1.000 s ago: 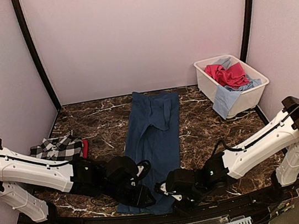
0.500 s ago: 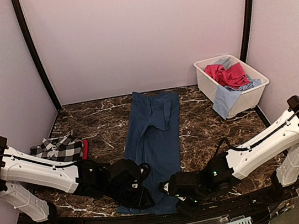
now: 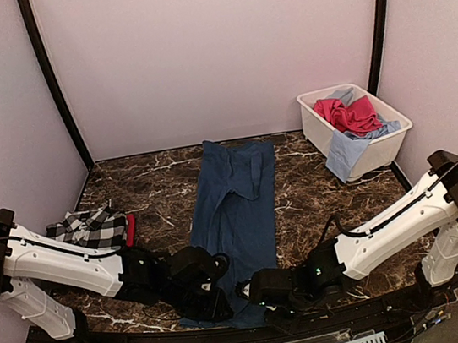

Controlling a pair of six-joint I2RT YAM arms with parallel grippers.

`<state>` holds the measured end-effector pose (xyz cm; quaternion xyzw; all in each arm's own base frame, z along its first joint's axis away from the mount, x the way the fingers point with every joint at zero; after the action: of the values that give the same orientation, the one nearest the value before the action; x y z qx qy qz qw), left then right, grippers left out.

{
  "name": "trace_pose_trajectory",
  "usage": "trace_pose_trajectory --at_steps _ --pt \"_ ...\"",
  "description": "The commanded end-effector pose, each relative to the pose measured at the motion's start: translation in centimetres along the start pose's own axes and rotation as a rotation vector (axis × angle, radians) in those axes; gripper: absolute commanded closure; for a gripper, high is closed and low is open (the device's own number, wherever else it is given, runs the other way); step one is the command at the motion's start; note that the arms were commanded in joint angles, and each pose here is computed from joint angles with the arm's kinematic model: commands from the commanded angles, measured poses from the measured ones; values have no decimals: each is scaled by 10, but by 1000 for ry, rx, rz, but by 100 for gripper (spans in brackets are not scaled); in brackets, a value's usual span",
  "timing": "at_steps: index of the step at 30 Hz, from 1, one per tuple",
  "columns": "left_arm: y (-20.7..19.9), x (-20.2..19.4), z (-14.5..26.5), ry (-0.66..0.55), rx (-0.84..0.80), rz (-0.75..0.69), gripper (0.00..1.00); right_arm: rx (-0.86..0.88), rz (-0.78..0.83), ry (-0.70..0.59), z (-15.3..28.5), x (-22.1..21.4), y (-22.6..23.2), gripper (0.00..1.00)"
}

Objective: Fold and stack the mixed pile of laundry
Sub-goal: Adjust the rectangle-folded T-shirt at the center of the board.

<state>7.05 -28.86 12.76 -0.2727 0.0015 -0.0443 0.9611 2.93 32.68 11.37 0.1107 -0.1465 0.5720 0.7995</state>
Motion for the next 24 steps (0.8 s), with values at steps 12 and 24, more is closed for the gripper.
trace_pose_trajectory --at_steps 12,24 --pt "5 -11 -3 103 1 22 100 24 32 31 12 -17 10 100" --pt "-9 -28 -15 181 -135 -23 100 0 -16 34 15 -25 12 100"
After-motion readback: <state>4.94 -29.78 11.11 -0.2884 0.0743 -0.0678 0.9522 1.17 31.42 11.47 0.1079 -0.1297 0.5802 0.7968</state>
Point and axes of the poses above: each gripper's point midway between its finger pads, its own z axis back along the fingers, its own y axis along the line the jaws close on, x = y × z, the point moved 10 cm from there along z, back along the fingers, and after that the axes turned 13 degrees about z, right-handed, at the moved point
